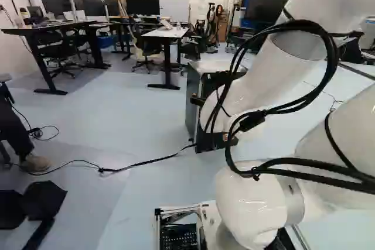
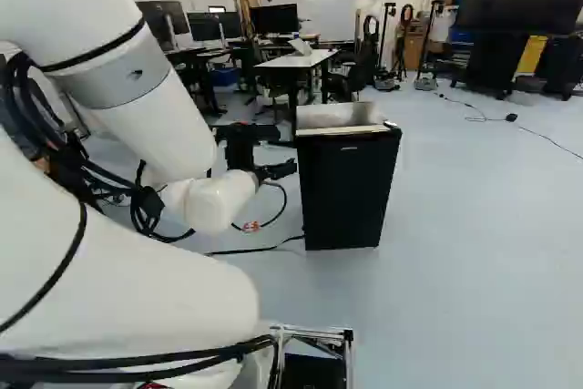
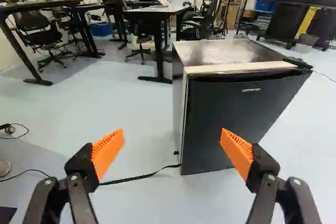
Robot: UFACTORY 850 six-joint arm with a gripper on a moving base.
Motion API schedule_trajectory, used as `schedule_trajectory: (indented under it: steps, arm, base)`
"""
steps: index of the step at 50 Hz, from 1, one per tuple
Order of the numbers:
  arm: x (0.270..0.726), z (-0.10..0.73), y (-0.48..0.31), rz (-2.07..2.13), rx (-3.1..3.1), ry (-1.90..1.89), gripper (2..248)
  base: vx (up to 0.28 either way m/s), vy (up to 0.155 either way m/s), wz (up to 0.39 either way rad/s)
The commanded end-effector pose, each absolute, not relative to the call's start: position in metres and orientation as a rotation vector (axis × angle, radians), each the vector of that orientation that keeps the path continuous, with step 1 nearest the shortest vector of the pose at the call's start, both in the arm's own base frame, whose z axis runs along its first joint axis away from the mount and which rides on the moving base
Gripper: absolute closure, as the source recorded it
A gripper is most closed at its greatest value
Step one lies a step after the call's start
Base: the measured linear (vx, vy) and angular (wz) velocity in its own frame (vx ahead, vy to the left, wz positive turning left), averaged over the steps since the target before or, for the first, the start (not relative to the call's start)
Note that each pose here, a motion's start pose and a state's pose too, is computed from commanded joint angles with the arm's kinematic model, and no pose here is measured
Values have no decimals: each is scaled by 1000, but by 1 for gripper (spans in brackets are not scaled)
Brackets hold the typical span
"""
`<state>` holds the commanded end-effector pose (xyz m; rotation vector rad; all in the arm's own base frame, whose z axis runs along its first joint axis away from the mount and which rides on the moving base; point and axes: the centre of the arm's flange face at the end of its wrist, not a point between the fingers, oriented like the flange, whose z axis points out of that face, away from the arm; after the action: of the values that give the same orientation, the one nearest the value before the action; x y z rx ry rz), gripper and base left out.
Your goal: Open the fridge door
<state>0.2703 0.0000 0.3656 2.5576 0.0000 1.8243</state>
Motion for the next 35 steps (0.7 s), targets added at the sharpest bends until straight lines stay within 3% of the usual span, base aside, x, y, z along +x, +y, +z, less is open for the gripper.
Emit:
schedule_trajectory:
  steps: [35]
  arm:
    - [272,366,0,1823,2559,1,3]
  base:
    - [0,0,0]
